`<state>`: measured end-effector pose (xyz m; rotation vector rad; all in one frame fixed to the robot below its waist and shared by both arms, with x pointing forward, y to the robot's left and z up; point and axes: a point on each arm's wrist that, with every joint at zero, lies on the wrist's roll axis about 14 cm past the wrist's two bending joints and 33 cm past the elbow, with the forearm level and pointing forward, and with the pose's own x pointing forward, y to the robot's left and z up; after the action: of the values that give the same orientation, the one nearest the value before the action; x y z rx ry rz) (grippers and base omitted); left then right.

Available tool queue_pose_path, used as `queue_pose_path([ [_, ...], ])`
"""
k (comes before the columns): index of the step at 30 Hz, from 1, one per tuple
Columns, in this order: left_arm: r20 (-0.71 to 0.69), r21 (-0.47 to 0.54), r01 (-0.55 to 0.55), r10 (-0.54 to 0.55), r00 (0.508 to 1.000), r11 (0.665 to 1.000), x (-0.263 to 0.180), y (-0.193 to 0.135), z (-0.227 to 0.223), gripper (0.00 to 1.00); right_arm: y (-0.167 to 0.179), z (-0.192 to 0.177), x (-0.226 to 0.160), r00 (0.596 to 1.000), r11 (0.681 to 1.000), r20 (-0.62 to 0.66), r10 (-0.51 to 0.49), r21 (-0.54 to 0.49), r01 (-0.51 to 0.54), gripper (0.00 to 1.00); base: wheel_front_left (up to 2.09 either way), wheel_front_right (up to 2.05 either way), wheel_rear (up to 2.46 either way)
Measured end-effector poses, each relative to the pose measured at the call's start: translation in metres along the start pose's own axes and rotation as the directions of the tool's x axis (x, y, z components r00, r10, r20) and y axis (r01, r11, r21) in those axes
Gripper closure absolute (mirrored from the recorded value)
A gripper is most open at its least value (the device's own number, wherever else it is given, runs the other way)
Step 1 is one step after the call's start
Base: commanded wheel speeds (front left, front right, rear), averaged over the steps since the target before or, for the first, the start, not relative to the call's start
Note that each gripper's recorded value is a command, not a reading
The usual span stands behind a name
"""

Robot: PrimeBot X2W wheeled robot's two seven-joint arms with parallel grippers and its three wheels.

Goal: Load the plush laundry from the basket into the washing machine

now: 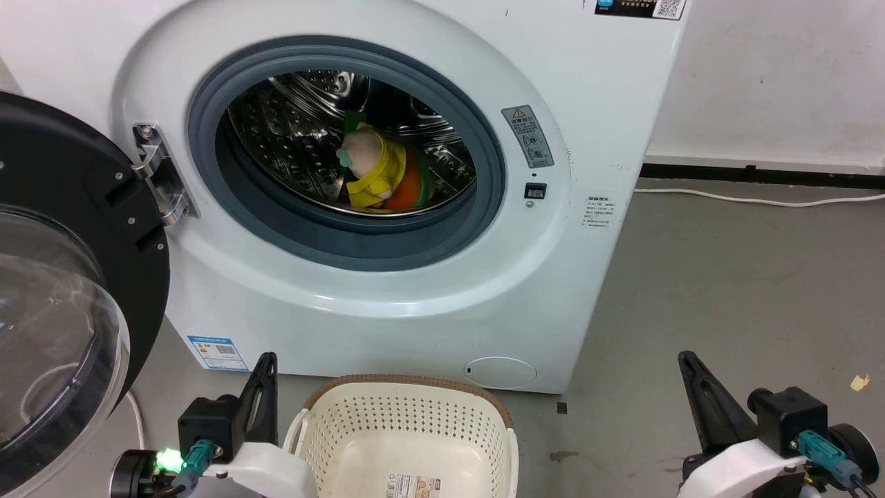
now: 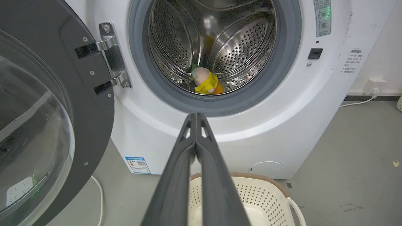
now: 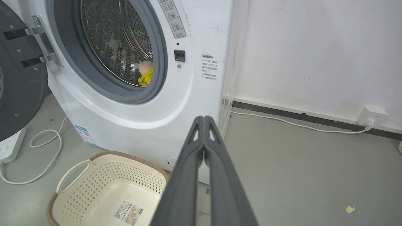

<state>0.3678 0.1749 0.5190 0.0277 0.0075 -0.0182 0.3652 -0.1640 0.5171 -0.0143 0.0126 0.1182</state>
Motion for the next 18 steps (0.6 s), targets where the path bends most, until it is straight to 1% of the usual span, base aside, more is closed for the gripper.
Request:
queue_pose_path([
  [18, -0.014, 0.017, -0.02, 0.02, 1.0, 1.0, 0.0012, 0.0031, 0.0018, 1.0, 0.0035, 0.0044, 0.004, 1.0, 1.0, -0.008, 0.012, -0.026, -0.012, 1.0, 0.0, 0.0, 0.0],
])
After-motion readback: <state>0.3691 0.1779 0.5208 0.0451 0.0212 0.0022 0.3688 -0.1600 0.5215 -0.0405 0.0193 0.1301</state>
